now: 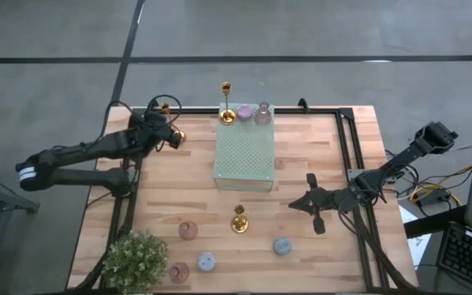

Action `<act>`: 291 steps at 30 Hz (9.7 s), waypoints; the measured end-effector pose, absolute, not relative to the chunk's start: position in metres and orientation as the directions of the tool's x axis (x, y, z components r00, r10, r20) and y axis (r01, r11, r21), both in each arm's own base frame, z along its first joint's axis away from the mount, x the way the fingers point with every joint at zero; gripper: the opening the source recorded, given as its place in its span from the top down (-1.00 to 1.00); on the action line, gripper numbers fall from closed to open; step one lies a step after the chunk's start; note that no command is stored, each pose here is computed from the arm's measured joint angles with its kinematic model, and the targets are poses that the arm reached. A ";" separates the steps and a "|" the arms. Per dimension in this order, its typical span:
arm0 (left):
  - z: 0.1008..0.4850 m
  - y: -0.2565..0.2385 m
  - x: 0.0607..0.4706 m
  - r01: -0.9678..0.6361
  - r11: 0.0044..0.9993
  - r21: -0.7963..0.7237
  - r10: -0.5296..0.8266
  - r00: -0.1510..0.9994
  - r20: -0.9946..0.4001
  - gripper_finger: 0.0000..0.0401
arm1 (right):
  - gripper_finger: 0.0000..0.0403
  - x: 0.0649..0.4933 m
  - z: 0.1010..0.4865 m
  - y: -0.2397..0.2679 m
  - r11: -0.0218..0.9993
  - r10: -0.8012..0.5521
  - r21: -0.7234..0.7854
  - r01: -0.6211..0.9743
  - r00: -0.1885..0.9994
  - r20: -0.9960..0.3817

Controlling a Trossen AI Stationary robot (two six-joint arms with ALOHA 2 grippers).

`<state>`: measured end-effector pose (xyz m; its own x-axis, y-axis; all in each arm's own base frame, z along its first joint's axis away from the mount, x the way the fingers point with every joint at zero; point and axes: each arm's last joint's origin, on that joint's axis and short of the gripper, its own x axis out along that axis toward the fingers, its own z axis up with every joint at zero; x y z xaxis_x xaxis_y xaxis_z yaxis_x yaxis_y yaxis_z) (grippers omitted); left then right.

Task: Pick & Place candle stick holders
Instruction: Put the top metal gold candle holder on the shelf, then put the metal gold candle holder on the shelf

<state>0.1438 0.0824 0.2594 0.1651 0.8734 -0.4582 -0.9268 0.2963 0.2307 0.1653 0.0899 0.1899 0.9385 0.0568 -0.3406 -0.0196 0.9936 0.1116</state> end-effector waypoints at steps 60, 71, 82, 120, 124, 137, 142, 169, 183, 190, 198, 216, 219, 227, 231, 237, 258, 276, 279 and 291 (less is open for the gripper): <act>0.265 0.103 0.166 -0.841 0.536 0.067 0.769 0.454 -0.450 0.90 | 0.96 0.165 0.190 0.090 0.995 0.057 0.098 -0.024 0.938 -0.343; 0.289 0.071 0.157 -0.753 0.657 -0.037 0.700 0.627 -0.342 0.90 | 0.96 0.165 0.189 0.090 0.995 0.057 0.100 -0.023 0.937 -0.345; 0.312 0.045 0.152 -0.651 0.749 -0.124 0.609 0.750 -0.257 0.89 | 0.96 0.165 0.189 0.090 0.995 0.057 0.100 -0.024 0.937 -0.345; 0.384 0.047 0.238 -0.555 0.829 -0.072 0.540 0.827 -0.154 0.89 | 0.96 0.165 0.190 0.089 0.996 0.031 0.084 -0.003 0.940 -0.339; 0.388 0.050 0.252 -0.558 0.827 -0.062 0.543 0.824 -0.162 0.88 | 0.96 0.165 0.190 0.089 0.997 0.031 0.084 -0.003 0.940 -0.340; 0.372 0.063 0.274 -0.601 0.798 -0.042 0.576 0.782 -0.237 0.87 | 0.96 0.165 0.189 0.089 0.997 0.031 0.081 -0.004 0.938 -0.345; 0.370 0.065 0.276 -0.610 0.792 -0.025 0.587 0.773 -0.242 0.87 | 0.96 0.165 0.189 0.089 0.997 0.031 0.080 -0.004 0.938 -0.345; 0.366 0.073 0.279 -0.641 0.766 -0.053 0.611 0.751 -0.249 0.86 | 0.96 0.165 0.189 0.089 0.997 0.031 0.079 -0.003 0.938 -0.345; 0.356 0.074 0.283 -0.639 0.769 -0.022 0.605 0.739 -0.298 0.68 | 0.96 0.165 0.189 0.089 0.997 0.031 0.080 -0.004 0.938 -0.345; 0.359 0.073 0.281 -0.635 0.772 -0.029 0.601 0.744 -0.292 0.42 | 0.96 0.165 0.188 0.089 0.997 0.031 0.080 -0.003 0.937 -0.347; 0.360 0.068 0.271 -0.600 0.799 -0.031 0.556 0.759 -0.340 0.19 | 0.96 0.164 0.187 0.089 0.997 0.032 0.079 -0.004 0.936 -0.350; 0.360 0.026 0.246 -0.370 0.929 0.005 0.331 0.825 -0.458 0.11 | 0.96 0.164 0.186 0.088 0.996 0.031 0.084 -0.001 0.936 -0.351; 0.357 0.013 0.247 -0.324 0.946 0.002 0.287 0.837 -0.466 0.11 | 0.96 0.164 0.186 0.088 0.996 0.031 0.084 -0.001 0.936 -0.351; 0.356 -0.020 0.248 -0.205 0.979 -0.002 0.180 0.865 -0.468 0.11 | 0.96 0.164 0.186 0.088 0.996 0.031 0.088 0.000 0.936 -0.352; 0.355 -0.036 0.246 -0.161 0.987 0.008 0.146 0.873 -0.466 0.11 | 0.96 0.164 0.186 0.088 0.996 0.031 0.088 0.000 0.936 -0.351; 0.355 -0.055 0.243 -0.115 0.993 0.021 0.112 0.880 -0.461 0.11 | 0.96 0.164 0.186 0.088 0.996 0.031 0.088 0.000 0.936 -0.351; 0.322 -0.123 0.261 0.043 0.999 0.001 -0.036 0.848 -0.529 0.10 | 0.96 0.164 0.186 0.088 0.996 0.030 0.094 0.003 0.936 -0.350; 0.272 -0.144 0.308 -0.039 0.998 0.041 0.055 0.842 -0.537 0.10 | 0.96 0.164 0.187 0.089 0.995 0.032 0.097 0.002 0.938 -0.346; 0.270 -0.144 0.311 -0.064 0.997 0.053 0.082 0.848 -0.523 0.10 | 0.96 0.164 0.187 0.089 0.995 0.032 0.097 0.002 0.938 -0.346; 0.266 -0.145 0.322 -0.144 0.988 0.057 0.154 0.878 -0.454 0.12 | 0.96 0.164 0.187 0.089 0.995 0.031 0.097 0.003 0.938 -0.346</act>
<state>0.3219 -0.1447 0.2664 0.8776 0.1543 -0.4539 -0.1440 0.9879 0.0574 0.1643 0.0886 0.1870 0.9376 0.0314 -0.3464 0.0026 0.9953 0.0972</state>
